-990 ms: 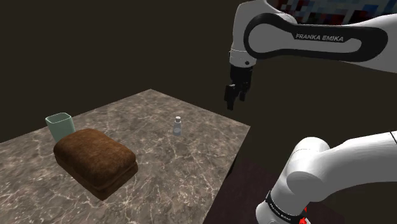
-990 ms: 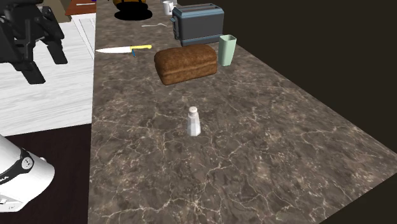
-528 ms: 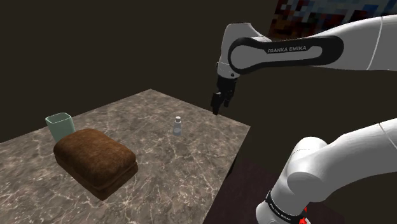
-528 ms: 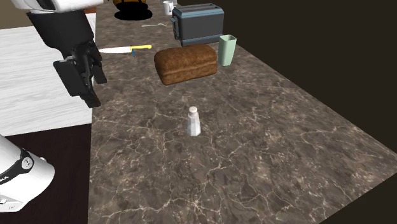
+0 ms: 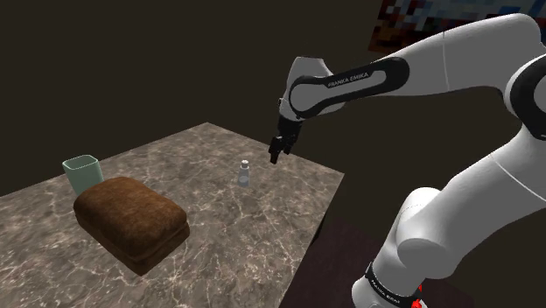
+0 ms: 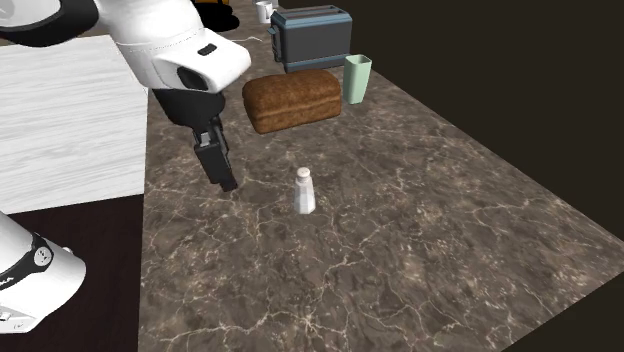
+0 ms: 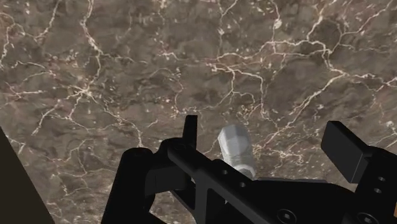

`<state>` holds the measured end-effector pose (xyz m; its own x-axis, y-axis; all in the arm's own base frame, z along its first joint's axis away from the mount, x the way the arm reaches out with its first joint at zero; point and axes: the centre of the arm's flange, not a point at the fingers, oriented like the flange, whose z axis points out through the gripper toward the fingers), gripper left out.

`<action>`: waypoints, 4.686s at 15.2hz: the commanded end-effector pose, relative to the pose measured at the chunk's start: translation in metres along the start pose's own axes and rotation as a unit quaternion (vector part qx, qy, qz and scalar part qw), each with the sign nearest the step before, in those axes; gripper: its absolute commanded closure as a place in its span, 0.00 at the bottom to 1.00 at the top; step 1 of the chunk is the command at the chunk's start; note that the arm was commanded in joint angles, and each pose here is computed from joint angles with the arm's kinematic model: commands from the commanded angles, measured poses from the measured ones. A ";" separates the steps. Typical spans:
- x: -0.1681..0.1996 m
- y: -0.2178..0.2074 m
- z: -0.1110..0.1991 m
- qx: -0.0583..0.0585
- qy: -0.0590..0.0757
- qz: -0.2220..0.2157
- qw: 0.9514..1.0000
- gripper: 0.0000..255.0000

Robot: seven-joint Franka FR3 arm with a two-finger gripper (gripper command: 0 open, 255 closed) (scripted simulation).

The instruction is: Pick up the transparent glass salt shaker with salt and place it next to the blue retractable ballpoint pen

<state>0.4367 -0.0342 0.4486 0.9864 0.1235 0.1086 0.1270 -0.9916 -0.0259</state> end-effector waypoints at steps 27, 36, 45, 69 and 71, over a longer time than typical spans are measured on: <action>0.095 0.005 0.125 0.057 0.063 -0.051 0.995 1.00; 0.096 0.005 0.120 0.057 0.063 -0.051 0.995 1.00; 0.101 0.004 0.073 0.057 0.063 -0.051 0.995 1.00; 0.115 0.000 -0.053 0.057 0.063 -0.051 0.995 1.00; 0.111 -0.012 -0.054 0.057 0.063 -0.051 0.995 1.00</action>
<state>0.5411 -0.0163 0.5126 0.9474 0.2112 0.2405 0.2449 -0.9622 -0.1196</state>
